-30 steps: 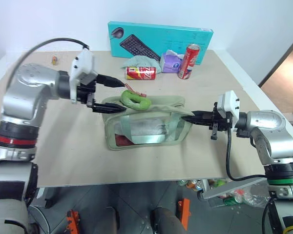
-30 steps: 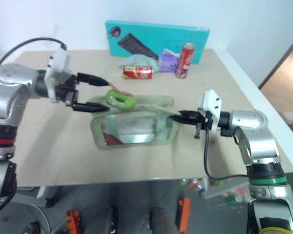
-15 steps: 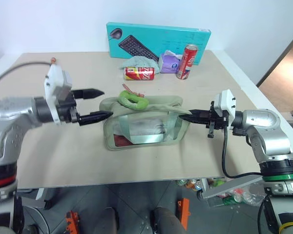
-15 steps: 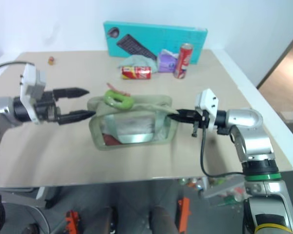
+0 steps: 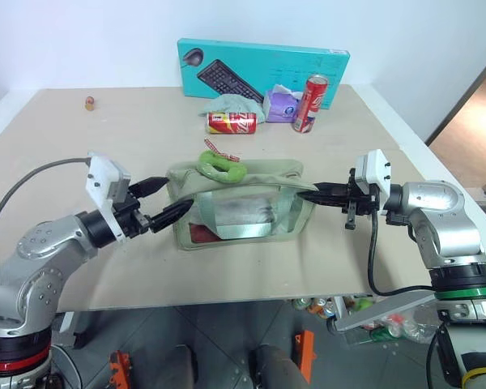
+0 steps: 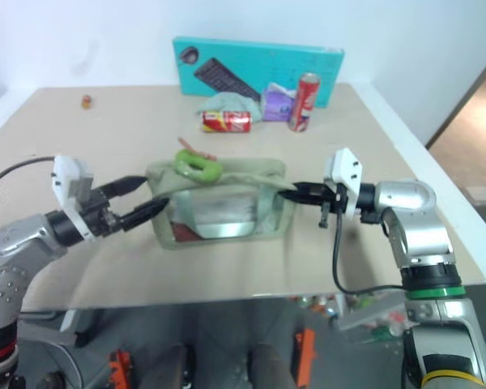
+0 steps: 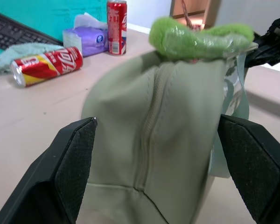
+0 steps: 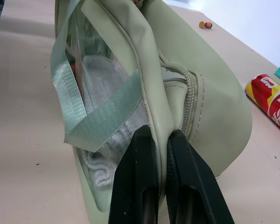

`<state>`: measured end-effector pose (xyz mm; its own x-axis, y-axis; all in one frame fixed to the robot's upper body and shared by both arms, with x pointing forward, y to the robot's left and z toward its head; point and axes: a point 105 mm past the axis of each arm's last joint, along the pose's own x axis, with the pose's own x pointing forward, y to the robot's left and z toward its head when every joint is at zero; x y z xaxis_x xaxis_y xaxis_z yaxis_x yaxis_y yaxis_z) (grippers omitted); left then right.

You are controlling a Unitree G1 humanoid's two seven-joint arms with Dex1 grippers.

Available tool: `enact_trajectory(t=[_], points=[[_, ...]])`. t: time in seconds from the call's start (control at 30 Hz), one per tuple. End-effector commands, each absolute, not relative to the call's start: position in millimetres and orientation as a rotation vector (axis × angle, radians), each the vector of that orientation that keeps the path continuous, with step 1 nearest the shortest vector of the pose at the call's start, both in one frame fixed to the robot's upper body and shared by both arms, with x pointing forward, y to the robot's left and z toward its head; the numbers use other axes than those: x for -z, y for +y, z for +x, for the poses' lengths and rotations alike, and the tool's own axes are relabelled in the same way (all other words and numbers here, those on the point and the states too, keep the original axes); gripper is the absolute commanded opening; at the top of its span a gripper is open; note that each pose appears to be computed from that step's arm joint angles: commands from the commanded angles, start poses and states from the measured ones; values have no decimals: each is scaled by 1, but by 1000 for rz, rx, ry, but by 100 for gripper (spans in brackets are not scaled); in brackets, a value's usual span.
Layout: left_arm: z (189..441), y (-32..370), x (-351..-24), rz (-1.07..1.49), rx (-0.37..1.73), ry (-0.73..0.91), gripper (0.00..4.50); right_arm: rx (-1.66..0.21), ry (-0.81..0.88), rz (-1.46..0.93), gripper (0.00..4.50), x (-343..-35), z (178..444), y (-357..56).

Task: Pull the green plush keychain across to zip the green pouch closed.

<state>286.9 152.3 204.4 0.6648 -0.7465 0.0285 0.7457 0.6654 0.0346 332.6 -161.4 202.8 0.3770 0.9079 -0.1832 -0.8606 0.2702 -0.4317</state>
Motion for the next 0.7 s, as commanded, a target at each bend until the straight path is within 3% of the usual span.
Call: enact_trajectory(t=[0.03,0.37,0.63,0.67,0.7], points=[[278,144,-210,47,891,-78,341,-1186,-95,-539,0,-206,333,-166],[280,141,-209,53,924,-78,9,-1178,-93,-546,0,-206,331,-169],[285,144,-205,113,936,-66,9,-1187,-48,-478,0,-210,326,-169],[285,144,-205,118,940,-66,0,-1189,-41,-488,71,-210,324,-169],[286,144,-205,125,945,-64,0,-1188,-35,-506,82,-211,323,-171]])
